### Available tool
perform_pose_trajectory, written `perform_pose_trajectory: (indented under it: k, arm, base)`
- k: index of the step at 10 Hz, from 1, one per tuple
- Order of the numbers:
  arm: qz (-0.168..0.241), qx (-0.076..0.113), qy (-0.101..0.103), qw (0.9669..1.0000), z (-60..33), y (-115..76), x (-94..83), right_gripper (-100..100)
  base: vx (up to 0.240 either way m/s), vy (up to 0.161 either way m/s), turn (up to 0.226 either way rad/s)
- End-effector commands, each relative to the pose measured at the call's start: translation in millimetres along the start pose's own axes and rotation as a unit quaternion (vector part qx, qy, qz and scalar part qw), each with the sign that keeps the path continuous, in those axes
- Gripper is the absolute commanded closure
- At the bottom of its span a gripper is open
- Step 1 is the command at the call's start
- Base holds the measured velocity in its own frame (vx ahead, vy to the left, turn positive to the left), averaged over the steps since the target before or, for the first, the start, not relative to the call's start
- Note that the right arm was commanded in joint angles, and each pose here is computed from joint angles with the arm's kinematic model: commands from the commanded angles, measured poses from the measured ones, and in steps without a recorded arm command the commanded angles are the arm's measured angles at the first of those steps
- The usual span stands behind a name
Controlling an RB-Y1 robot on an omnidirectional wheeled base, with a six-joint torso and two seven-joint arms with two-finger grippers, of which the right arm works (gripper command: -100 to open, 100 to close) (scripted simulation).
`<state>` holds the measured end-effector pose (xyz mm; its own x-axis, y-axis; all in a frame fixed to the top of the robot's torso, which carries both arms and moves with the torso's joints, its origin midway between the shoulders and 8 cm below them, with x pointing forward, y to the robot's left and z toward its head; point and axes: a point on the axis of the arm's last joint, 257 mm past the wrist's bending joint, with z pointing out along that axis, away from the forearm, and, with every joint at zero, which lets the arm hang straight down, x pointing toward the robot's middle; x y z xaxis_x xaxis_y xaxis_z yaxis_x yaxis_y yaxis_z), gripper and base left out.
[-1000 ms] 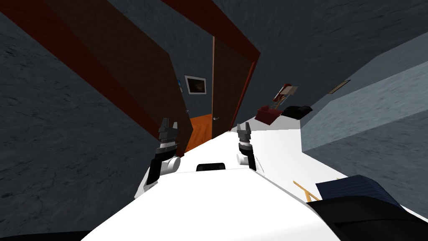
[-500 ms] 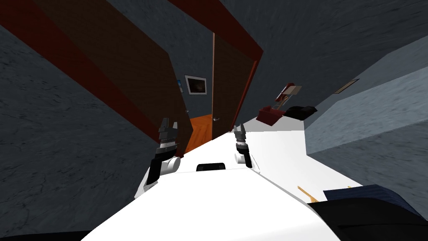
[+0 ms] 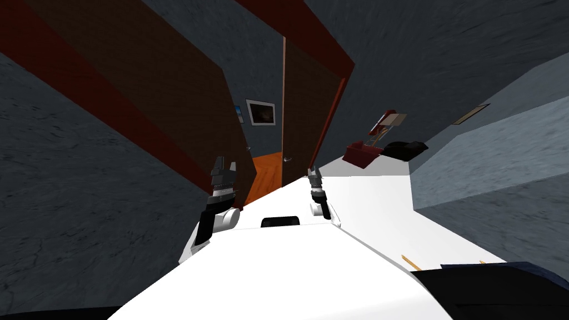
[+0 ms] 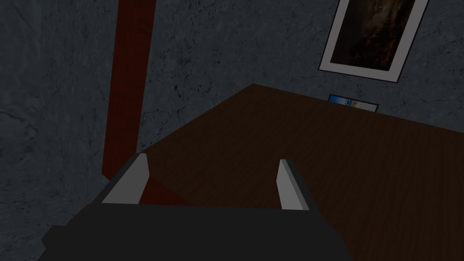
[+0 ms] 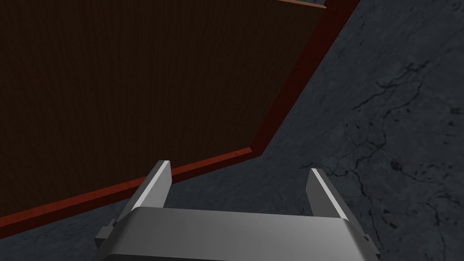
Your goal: Push the door open
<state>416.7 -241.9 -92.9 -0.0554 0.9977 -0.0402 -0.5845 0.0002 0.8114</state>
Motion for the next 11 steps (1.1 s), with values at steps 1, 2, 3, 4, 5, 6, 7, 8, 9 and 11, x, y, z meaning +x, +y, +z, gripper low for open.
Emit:
perform_pose_trajectory:
  k: [1, 2, 3, 4, 5, 6, 7, 8, 9, 11]
  arm:
    - [0.003, 0.013, 0.005, 0.9999, -3.1, -15.7, 3.8, -100]
    - [0.003, 0.013, 0.005, 0.9999, -3.4, -16.2, 3.8, -100]
    - [0.005, 0.024, 0.009, 0.9997, -5.4, -29.0, 6.7, -100]
    - [0.007, 0.029, 0.014, 0.9995, -4.9, -36.4, 10.1, -100]
    - [0.007, 0.035, 0.014, 0.9993, -7.6, -41.5, 9.8, -100]
    - [0.01, 0.046, 0.018, 0.9987, -10.1, -54.2, 13.0, -100]
    - [0.012, 0.054, 0.023, 0.9982, -11.4, -64.5, 16.4, -100]
    - [0.014, 0.061, 0.028, 0.9977, -12.2, -73.4, 20.0, -100]
    - [0.014, 0.068, 0.027, 0.9972, -15.6, -79.0, 19.6, -100]
    - [0.016, 0.079, 0.032, 0.9963, -18.7, -91.0, 23.0, -100]
  base:
    - [0.053, -0.018, 0.029]
    - [0.041, -0.012, 0.015]
    - [0.044, -0.017, 0.028]
    - [0.07, -0.027, 0.041]
    - [0.059, -0.03, 0.018]
    - [0.062, -0.031, 0.029]
    - [0.083, -0.034, 0.049]
    - [0.096, -0.046, 0.046]
    - [0.072, -0.034, 0.016]
    - [0.049, -0.024, 0.02]
